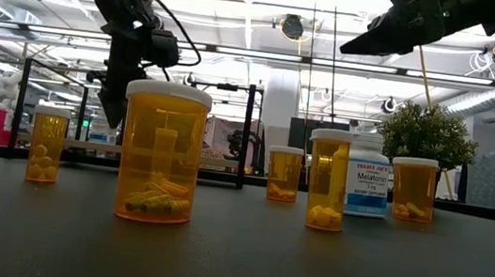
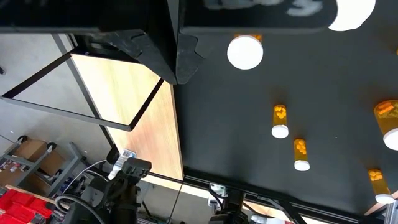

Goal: Pick and place medicine bottles onto shelf by color
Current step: Put the white pill bottle on the shelf

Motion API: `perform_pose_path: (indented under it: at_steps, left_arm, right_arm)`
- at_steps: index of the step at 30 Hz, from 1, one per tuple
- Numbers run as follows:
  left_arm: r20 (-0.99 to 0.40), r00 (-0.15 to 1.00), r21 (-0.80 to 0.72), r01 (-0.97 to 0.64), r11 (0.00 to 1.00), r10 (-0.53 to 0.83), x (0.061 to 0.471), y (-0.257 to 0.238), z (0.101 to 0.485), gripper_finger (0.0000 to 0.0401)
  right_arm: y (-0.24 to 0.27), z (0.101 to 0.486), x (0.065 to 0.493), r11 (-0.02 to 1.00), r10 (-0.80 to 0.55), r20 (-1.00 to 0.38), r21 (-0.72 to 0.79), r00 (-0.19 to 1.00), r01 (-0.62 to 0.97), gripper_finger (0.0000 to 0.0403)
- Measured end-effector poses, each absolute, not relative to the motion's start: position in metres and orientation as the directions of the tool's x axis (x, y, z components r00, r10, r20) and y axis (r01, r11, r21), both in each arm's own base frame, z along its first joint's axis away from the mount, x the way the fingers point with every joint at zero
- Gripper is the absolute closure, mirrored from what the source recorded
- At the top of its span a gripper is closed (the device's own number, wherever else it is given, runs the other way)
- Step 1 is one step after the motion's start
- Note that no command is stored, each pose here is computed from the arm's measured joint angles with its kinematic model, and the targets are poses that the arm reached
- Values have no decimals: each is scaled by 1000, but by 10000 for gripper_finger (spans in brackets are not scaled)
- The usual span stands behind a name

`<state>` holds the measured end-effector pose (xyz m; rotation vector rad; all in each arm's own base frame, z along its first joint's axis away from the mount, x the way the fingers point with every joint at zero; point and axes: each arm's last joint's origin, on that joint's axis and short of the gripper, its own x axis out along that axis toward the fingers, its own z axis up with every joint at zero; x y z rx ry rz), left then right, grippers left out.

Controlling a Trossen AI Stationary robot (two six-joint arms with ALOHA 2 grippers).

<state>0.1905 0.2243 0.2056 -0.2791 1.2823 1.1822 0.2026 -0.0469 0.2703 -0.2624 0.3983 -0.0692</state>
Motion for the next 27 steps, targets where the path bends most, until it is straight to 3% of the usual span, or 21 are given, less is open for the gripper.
perform_pose_path:
  at_steps: [7, 18, 27]
  left_arm:
    - [-862, -179, 419, -779, 466, 475, 197, 209, 204, 390]
    - [-840, -240, 454, -802, 388, 486, 185, 217, 201, 391]
    - [-824, -206, 448, -808, 384, 528, 184, 224, 196, 397]
  right_arm:
    - [-47, 270, 203, 964, -118, -374, -266, 920, 15, 403]
    - [-47, 270, 203, 963, -118, -375, -269, 920, 14, 403]
    - [-47, 270, 203, 963, -118, -375, -269, 920, 14, 403]
